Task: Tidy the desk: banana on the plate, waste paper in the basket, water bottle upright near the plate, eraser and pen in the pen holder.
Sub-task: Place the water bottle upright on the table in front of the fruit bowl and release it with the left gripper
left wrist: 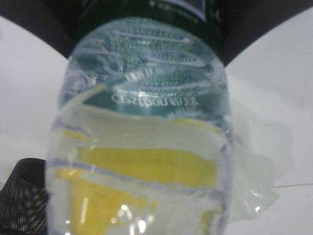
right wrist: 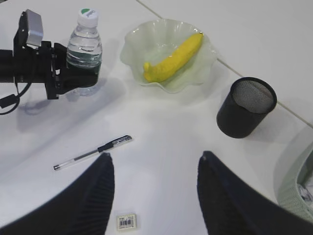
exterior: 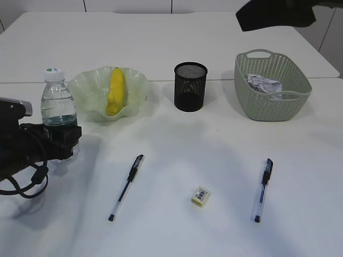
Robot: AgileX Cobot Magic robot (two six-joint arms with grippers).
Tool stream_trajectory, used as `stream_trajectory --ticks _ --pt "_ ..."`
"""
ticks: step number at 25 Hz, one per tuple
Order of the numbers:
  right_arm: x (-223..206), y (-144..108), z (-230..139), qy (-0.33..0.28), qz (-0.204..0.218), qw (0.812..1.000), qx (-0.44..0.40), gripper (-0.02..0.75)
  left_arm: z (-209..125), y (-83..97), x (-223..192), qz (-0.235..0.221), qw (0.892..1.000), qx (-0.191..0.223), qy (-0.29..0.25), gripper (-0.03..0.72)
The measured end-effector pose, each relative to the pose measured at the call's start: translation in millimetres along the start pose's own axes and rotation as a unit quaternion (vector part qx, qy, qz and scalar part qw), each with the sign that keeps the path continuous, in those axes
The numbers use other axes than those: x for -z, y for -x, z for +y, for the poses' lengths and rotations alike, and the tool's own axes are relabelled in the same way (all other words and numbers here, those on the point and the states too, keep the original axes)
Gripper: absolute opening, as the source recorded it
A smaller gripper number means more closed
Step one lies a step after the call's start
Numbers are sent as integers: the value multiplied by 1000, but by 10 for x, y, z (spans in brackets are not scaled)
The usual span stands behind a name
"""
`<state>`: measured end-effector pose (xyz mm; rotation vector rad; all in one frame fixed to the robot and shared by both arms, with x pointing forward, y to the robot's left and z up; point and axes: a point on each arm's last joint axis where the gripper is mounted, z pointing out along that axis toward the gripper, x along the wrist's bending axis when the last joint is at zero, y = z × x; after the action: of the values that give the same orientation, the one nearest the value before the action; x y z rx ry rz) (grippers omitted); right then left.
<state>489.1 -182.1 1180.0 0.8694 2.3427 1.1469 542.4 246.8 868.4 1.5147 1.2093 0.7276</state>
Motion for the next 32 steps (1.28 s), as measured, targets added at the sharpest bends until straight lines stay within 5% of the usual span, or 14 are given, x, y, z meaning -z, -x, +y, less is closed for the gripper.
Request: stream_trajectory --ticks 32 --pt "67 -11 -42 -2 -17 1000 -15 408 -67 -42 -236 -12 1000 -5 5 468"
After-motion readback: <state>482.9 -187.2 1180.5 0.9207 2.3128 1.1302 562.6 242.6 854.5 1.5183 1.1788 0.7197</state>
